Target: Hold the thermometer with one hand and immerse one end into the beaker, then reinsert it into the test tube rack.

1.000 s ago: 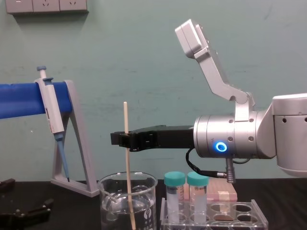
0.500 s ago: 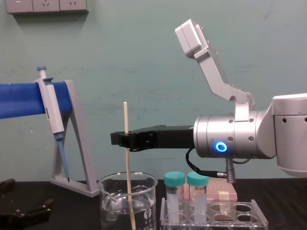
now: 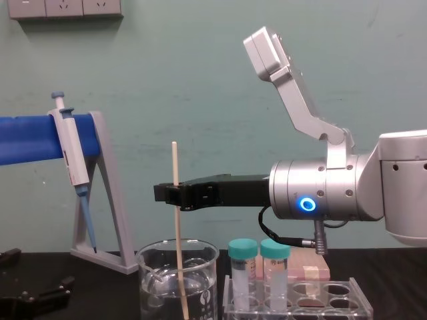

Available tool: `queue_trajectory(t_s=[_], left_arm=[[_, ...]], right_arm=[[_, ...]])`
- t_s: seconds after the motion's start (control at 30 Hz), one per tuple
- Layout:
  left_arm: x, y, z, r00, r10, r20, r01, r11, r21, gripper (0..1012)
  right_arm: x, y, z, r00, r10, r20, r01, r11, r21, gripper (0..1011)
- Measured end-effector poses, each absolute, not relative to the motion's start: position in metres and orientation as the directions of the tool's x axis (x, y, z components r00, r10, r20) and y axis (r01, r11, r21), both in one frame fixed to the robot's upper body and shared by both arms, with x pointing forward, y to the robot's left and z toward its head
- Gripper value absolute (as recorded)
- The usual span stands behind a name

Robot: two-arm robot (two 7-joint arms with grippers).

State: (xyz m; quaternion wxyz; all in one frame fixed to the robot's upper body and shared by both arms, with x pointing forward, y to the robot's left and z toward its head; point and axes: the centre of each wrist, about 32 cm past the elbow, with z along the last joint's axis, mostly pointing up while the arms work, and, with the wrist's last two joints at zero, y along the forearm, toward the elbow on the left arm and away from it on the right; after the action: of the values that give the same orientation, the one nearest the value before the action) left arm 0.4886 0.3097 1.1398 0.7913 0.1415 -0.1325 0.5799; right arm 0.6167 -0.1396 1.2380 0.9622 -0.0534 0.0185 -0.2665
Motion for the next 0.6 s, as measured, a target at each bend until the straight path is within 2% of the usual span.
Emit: queue_trajectory(t_s=[0.6], left_arm=[[0.4886,0.3096,1.1398,0.292,0.88,0.374,-0.955,0.287,0.07,1004]], right_arm=[[0.6167,-0.1396,1.238,0.857,-0.515,-0.007,0.511,0.852,-0.113,53]])
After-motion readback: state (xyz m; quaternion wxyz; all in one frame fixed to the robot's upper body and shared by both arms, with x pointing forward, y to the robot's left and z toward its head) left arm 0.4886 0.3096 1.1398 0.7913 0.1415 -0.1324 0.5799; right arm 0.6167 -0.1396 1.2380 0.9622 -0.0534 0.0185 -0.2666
